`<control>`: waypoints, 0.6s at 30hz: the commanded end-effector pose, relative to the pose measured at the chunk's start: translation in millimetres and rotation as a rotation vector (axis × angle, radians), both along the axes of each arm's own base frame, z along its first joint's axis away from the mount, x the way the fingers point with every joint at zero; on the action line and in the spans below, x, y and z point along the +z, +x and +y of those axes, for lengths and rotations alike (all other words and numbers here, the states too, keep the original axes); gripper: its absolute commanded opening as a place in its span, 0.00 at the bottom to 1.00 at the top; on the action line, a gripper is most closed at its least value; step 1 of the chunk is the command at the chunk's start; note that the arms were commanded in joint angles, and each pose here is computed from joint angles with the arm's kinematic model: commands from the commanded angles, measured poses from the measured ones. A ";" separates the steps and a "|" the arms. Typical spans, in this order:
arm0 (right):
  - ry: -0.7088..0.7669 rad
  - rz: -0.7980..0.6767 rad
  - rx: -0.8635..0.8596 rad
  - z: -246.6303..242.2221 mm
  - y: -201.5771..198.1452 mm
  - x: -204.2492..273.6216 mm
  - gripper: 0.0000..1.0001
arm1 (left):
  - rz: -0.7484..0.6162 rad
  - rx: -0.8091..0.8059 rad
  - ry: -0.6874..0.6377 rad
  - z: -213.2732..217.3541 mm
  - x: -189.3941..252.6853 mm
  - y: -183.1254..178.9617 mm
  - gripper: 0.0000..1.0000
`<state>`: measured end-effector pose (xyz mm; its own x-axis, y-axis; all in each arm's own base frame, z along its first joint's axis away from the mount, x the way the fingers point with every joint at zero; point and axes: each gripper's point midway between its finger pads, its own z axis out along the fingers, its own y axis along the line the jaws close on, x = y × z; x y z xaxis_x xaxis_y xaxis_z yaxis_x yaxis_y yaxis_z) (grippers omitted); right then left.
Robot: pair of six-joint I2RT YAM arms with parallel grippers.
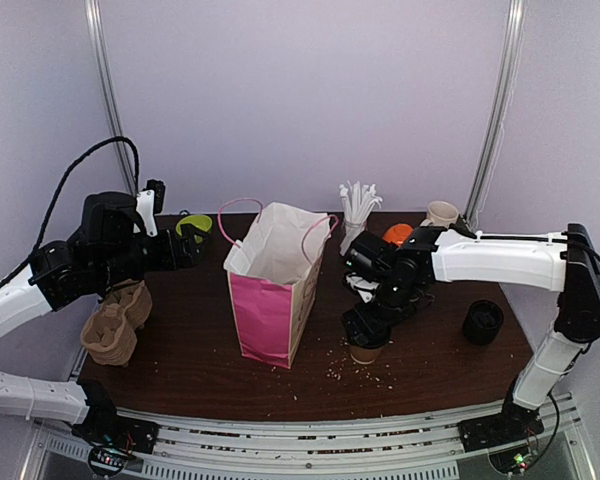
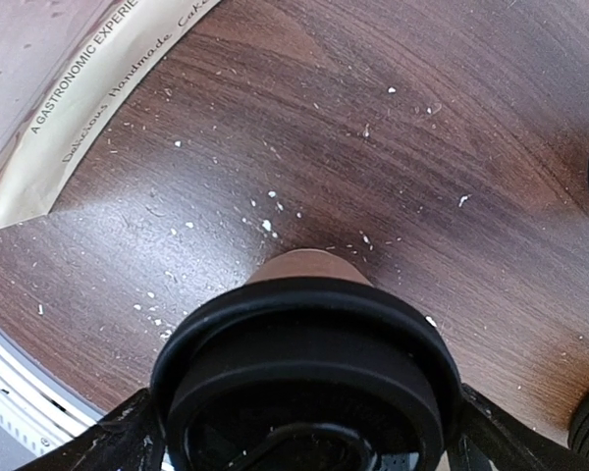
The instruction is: Pack the takeout coffee
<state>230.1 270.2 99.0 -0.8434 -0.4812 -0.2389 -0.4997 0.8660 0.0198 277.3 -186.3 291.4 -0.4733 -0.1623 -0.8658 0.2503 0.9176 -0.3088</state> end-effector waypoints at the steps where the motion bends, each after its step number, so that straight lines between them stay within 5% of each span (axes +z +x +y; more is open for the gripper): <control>1: -0.038 0.012 0.004 -4.4 -2.4 -12.1 1.00 | -0.026 0.007 -0.029 0.7 6.5 1.7 0.98; 18: -0.025 0.031 0.014 -0.5 -4.6 -25.2 0.93 | -0.025 0.007 -0.028 0.5 6.2 2.0 0.98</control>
